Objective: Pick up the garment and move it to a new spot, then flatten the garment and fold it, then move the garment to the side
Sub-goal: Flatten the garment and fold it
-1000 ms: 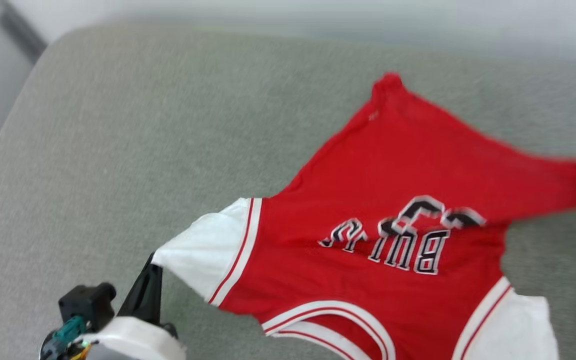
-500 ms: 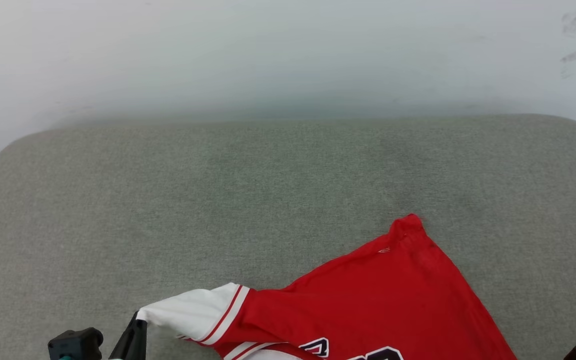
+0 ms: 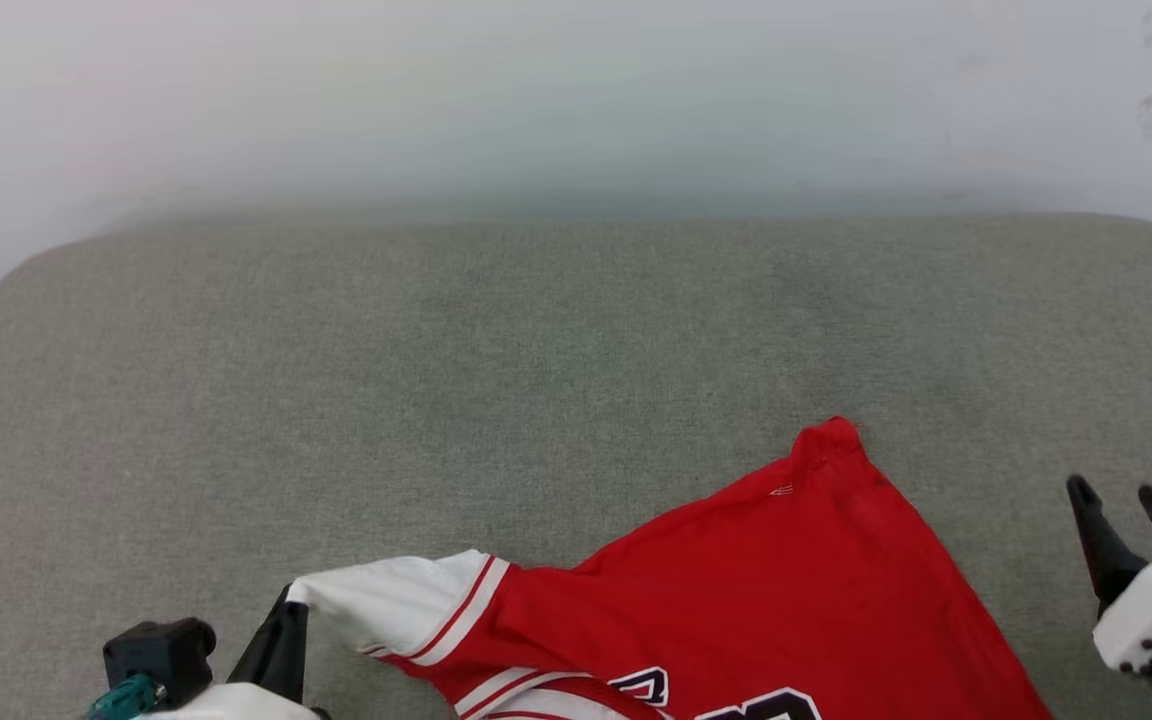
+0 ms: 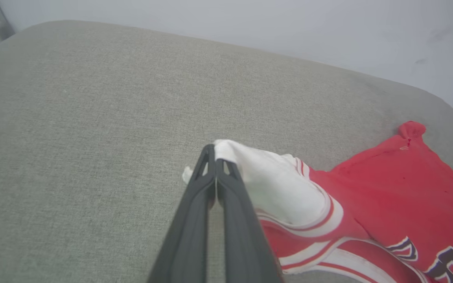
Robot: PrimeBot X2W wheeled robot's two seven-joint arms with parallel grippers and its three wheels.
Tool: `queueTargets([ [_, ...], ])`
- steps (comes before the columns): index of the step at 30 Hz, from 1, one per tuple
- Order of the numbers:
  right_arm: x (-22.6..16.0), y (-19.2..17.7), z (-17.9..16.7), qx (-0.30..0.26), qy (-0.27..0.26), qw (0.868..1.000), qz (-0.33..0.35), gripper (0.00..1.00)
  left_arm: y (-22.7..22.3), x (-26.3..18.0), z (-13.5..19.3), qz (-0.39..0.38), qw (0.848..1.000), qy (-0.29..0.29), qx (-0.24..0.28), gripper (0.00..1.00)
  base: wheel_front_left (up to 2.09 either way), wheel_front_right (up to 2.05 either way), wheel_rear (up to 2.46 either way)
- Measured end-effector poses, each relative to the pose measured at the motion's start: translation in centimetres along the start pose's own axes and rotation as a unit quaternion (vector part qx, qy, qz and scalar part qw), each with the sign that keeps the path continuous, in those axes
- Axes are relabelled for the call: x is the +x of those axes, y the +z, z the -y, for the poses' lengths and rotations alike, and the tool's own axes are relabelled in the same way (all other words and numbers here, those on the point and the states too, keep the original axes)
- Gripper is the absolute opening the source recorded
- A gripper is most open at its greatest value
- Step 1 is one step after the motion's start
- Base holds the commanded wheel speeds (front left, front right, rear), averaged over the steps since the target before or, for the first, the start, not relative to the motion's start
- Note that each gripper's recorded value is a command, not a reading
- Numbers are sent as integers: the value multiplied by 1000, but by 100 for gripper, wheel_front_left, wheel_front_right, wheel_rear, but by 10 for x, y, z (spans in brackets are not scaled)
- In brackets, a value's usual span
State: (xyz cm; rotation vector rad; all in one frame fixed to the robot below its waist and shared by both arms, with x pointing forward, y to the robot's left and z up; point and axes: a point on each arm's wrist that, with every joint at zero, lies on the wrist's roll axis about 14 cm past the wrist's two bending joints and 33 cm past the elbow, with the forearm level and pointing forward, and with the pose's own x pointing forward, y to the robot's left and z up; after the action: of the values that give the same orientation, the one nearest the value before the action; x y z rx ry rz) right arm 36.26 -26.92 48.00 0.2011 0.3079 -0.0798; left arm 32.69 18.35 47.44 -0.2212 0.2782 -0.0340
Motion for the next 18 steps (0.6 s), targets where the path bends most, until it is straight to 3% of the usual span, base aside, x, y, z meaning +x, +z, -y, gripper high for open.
queueTargets([
  [4,35,8,-28,-17,43,999,-22,100,7,13,1,7,1000,-3,4,0,0,0,0],
  [8,71,-2,-57,-61,86,988,-111,100,15,30,4,19,1000,-8,-2,0,0,0,0],
  [9,91,-25,-76,-98,110,968,-203,100,16,42,3,22,1000,-9,-1,0,0,0,0],
  [18,121,-99,-111,-153,147,895,-392,100,2,61,-6,10,1000,8,-13,0,0,0,0],
])
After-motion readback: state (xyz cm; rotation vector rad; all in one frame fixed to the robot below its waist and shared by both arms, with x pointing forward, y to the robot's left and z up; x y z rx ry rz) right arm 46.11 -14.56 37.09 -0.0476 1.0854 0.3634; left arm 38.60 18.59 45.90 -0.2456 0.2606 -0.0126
